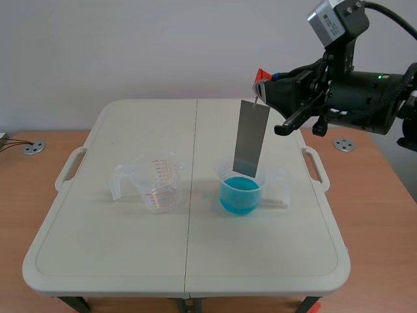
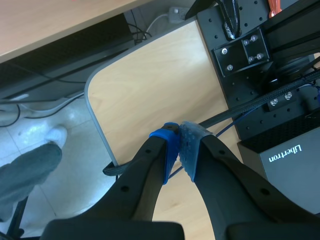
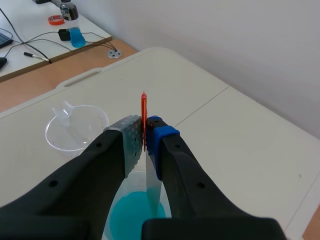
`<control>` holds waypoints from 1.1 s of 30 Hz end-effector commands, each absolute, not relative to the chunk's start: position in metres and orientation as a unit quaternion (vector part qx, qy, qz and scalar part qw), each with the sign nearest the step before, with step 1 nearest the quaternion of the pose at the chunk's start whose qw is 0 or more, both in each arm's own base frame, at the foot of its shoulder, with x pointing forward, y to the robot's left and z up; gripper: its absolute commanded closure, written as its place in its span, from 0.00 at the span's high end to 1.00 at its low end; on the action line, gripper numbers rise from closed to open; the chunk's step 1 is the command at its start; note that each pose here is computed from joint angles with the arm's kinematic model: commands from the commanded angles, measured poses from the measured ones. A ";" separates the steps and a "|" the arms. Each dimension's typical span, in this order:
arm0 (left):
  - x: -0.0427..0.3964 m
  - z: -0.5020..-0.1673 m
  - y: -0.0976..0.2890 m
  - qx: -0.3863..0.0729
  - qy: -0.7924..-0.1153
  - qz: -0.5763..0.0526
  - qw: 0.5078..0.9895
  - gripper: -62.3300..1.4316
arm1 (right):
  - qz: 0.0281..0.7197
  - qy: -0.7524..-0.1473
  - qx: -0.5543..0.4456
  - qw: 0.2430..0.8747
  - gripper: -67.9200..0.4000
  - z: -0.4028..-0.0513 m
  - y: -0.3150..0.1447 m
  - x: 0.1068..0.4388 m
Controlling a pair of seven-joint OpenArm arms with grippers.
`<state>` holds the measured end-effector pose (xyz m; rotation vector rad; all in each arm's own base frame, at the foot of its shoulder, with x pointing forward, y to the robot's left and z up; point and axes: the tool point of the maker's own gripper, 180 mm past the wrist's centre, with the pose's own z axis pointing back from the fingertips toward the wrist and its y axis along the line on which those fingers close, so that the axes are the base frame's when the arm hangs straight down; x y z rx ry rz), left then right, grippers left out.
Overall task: Hold the metal plate by the orange handle, dip it into the blue solution, take it out and point at it, then put the plate back in the beaker on the left.
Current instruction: 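Hold the plate still in the solution, then raise the plate and point at it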
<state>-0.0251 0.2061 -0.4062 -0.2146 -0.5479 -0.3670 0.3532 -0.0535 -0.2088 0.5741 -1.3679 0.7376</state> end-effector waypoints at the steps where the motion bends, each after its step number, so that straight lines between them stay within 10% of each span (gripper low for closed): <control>1: -0.010 -0.397 0.206 -0.106 -0.295 -0.191 0.930 0.05 | 0.337 -0.629 0.253 0.653 0.03 -0.186 -0.055 0.355; 33: 0.260 -0.238 0.126 -0.109 -0.597 -0.378 0.699 0.05 | 0.377 -0.661 0.239 0.603 0.03 -0.124 -0.041 0.335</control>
